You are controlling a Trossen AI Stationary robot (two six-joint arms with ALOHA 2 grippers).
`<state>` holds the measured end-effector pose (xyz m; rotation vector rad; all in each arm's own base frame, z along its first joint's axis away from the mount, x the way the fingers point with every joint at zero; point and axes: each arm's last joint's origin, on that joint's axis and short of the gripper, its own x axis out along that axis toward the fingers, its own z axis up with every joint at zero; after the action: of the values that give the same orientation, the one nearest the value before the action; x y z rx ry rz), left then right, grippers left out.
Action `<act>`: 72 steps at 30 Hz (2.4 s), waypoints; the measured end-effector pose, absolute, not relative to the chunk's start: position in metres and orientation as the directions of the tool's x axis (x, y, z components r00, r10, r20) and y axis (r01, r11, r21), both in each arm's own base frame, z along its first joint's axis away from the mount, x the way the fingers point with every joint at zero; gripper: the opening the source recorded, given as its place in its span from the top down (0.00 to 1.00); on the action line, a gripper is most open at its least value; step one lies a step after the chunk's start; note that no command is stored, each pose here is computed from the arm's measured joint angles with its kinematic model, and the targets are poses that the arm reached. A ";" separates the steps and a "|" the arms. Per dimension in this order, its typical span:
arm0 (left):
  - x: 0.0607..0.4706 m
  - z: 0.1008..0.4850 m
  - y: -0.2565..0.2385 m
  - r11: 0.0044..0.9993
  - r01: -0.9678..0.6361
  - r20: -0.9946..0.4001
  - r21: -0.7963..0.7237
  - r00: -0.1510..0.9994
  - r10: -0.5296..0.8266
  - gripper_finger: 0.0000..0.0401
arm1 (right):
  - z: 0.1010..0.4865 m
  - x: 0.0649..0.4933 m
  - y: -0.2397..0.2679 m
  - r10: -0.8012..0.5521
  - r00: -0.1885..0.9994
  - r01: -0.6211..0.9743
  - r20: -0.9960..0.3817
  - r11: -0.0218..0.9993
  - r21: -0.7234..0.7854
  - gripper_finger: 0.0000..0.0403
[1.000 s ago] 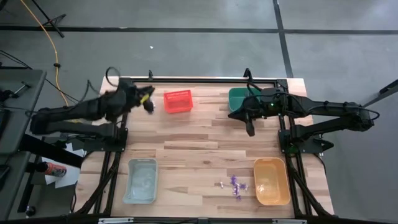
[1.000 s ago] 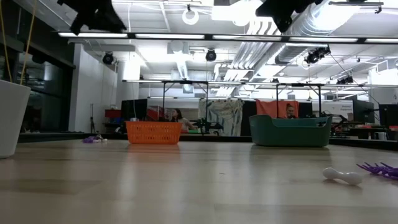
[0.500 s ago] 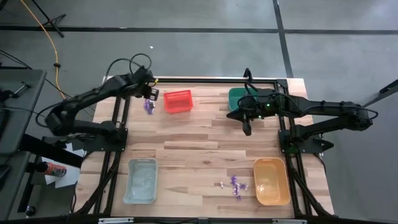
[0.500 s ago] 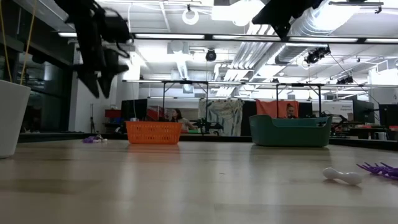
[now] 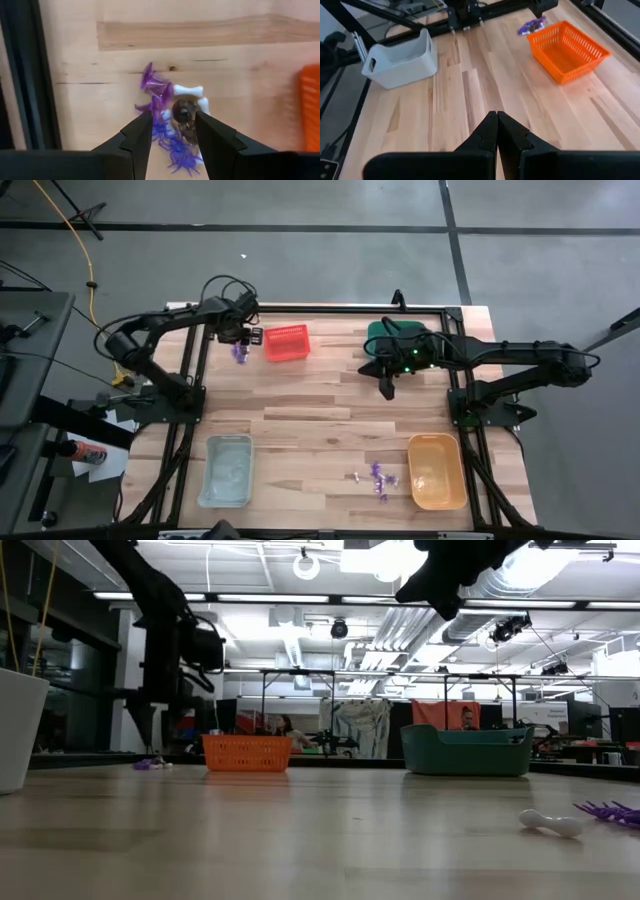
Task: Sort Halloween decoration
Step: Put the black skull toy into the green bin
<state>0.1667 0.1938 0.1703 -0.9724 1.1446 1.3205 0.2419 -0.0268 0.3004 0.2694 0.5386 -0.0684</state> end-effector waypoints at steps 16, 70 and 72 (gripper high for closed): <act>0.176 0.145 0.202 0.032 -0.996 -0.986 0.083 -0.077 0.145 0.66 | 0.299 0.243 -0.026 0.010 0.856 0.131 -0.517 0.963 0.236 0.99; 0.191 0.163 0.164 0.742 -0.668 -0.999 0.050 -0.022 0.047 0.78 | 0.299 0.243 -0.026 0.011 0.856 0.143 -0.517 0.956 0.257 0.99; 0.193 0.163 0.162 0.761 -0.646 -0.998 0.058 -0.024 0.056 0.78 | 0.299 0.243 -0.026 0.011 0.856 0.144 -0.517 0.955 0.258 0.99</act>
<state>0.1931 0.1616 0.1632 -0.5020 1.5023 0.5995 0.2432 -0.0264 0.2995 0.2949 0.5411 -0.0710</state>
